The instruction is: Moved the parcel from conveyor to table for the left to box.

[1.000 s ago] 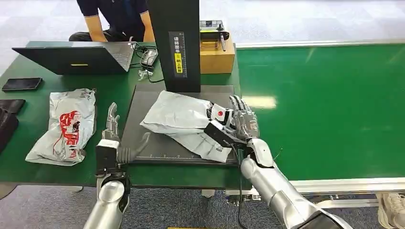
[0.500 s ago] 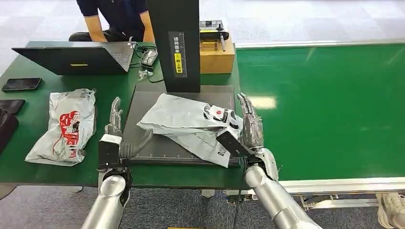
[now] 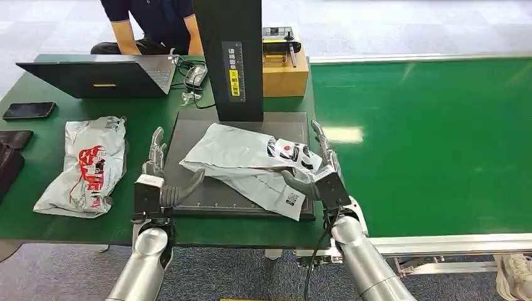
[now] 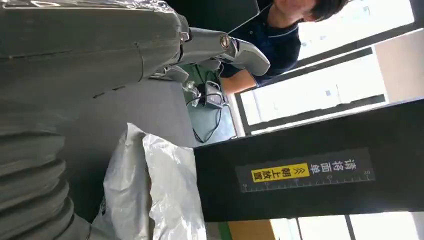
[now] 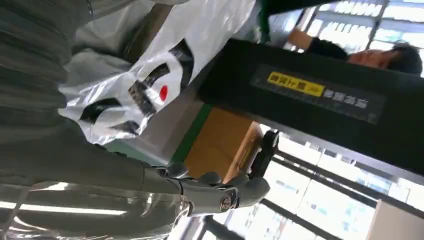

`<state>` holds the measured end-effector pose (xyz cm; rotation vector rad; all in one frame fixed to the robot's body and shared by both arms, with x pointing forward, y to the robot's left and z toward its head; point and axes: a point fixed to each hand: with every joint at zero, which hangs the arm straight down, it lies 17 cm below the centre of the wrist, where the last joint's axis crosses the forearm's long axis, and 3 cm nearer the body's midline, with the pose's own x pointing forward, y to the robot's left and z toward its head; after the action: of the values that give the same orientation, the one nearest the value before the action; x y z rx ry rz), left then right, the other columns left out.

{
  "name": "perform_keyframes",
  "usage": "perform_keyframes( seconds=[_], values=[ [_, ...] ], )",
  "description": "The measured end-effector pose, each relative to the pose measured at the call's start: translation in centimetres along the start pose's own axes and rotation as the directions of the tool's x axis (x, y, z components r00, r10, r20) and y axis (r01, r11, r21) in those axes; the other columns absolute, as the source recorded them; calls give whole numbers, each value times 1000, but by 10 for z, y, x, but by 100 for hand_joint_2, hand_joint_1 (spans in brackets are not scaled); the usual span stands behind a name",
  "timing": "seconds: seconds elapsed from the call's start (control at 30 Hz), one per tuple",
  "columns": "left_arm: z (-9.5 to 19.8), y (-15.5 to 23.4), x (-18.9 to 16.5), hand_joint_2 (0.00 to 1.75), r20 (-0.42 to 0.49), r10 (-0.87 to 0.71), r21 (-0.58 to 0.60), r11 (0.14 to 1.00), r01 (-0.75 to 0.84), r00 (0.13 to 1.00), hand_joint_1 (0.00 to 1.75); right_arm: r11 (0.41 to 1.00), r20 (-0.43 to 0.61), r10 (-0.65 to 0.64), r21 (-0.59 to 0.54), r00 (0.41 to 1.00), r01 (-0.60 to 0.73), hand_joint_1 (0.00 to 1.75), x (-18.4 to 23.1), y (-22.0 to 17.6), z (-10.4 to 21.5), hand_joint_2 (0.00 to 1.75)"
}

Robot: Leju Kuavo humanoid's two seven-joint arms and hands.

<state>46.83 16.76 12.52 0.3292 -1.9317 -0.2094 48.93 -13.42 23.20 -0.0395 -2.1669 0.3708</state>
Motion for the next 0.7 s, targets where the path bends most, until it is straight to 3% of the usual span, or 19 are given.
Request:
perform_keyframes(
  seconds=[0.1, 0.2, 0.4, 0.7],
  values=[
    [0, 0, 0, 175, -2, 5, -2, 1000, -5, 1000, 0, 991, 29, -129, 31, 991, 128, 0, 13, 4, 0, 175],
    [0, -3, 0, 175, 1, -2, -14, 1000, 2, 1000, 0, 983, 63, -180, 37, 982, 178, 0, 25, 2, 2, 175],
    [3, -27, 4, 175, 45, -123, -144, 981, 128, 991, 0, 985, 147, -170, 4, 974, 172, 0, 55, -10, 8, 175],
    [-3, -50, 13, 175, 201, -341, -261, 885, 386, 918, 0, 985, 200, -161, -29, 966, 171, 0, 78, -23, 19, 175]
  ],
)
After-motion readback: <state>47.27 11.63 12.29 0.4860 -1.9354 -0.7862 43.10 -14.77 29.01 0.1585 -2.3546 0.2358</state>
